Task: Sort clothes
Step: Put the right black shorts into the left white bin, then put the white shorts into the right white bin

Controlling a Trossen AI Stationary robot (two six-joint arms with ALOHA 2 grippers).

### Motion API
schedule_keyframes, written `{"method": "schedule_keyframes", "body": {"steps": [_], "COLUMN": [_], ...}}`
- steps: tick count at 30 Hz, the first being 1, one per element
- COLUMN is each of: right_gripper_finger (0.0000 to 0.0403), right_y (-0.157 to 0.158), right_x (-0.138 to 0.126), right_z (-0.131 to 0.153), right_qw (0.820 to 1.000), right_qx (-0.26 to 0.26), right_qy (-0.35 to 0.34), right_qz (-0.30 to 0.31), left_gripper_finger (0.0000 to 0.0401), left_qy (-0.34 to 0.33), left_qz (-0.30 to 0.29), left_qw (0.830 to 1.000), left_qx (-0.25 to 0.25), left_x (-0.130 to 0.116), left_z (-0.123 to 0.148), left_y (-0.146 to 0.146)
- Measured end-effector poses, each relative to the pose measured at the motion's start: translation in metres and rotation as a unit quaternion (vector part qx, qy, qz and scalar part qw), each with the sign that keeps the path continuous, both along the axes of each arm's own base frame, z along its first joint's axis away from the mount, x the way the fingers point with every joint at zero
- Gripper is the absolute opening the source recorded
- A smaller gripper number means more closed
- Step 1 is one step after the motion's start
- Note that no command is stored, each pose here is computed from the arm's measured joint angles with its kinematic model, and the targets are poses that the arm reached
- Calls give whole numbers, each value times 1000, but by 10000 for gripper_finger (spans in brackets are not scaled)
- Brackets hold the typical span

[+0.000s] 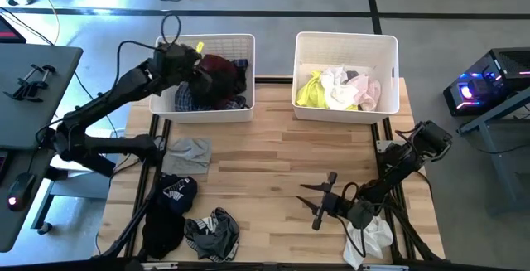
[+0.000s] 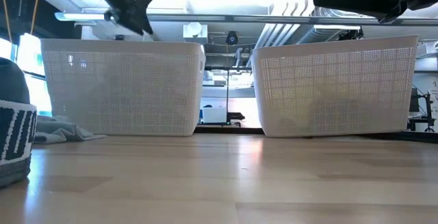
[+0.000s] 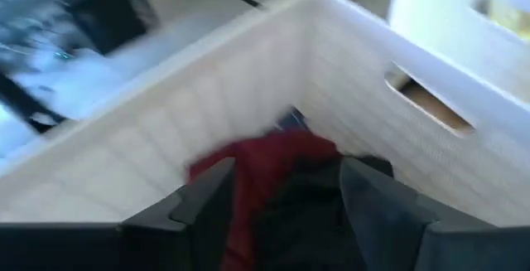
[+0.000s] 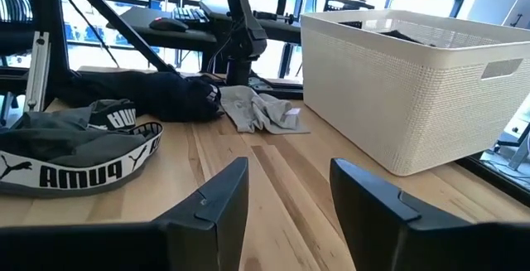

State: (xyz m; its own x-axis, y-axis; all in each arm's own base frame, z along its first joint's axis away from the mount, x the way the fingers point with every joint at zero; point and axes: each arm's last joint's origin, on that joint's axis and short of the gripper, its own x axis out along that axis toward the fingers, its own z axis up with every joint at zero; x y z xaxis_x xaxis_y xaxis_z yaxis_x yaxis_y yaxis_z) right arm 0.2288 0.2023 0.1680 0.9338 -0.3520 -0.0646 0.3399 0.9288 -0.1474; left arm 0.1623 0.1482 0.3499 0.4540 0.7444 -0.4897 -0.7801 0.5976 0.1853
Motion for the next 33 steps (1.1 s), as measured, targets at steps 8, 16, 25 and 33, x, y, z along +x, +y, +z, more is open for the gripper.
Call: {"method": "schedule_keyframes", "body": {"steps": [8,16,25,33], "right_gripper_finger": [158,158,158,158], "right_y": [0,0,0,0], "right_x": [0,0,0,0], "right_z": [0,0,0,-1], "right_qw": [1000,1000,1000,1000], "right_qx": [0,0,-2,-3], "right_qy": [0,0,1,3], "right_qz": [0,0,0,0], "left_gripper_finger": [139,93,72,69], "left_qy": [53,121,117,17], "left_qz": [-24,15,13,-62], "left_qw": [991,973,977,994], "left_qx": [-118,-195,-177,-89], "left_x": [20,34,26,9], "left_z": [-68,-128,-102,-24], "left_y": [31,70,61,-1]}}
